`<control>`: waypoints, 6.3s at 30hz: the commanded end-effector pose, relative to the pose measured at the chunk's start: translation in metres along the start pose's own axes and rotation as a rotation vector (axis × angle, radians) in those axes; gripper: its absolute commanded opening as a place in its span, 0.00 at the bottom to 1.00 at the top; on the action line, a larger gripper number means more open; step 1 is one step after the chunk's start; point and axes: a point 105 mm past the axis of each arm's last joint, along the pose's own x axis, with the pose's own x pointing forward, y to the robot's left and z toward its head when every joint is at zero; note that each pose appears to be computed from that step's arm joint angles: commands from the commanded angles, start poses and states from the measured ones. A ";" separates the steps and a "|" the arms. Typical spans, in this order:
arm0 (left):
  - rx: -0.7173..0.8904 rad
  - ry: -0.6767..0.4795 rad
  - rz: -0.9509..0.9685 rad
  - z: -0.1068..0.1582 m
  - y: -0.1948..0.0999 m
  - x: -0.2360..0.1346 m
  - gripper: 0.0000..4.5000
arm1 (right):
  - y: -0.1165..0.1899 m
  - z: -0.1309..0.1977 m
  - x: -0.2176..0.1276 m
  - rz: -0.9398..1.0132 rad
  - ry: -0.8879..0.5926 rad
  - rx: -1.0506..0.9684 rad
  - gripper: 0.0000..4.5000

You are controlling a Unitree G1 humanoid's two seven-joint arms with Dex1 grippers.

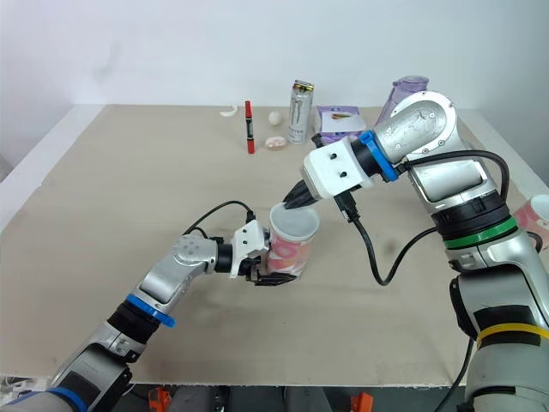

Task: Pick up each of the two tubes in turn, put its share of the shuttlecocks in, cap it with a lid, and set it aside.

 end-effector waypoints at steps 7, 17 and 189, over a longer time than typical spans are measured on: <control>-0.061 0.123 0.024 -0.032 0.000 -0.011 0.80 | -0.005 0.005 -0.006 0.017 0.018 -0.061 0.03; -0.066 0.129 0.015 -0.033 -0.002 -0.012 0.80 | -0.012 0.009 -0.012 -0.025 0.009 -0.068 0.24; -0.067 0.106 0.028 -0.034 -0.005 -0.014 0.80 | 0.026 0.003 0.033 0.163 -0.115 0.306 0.04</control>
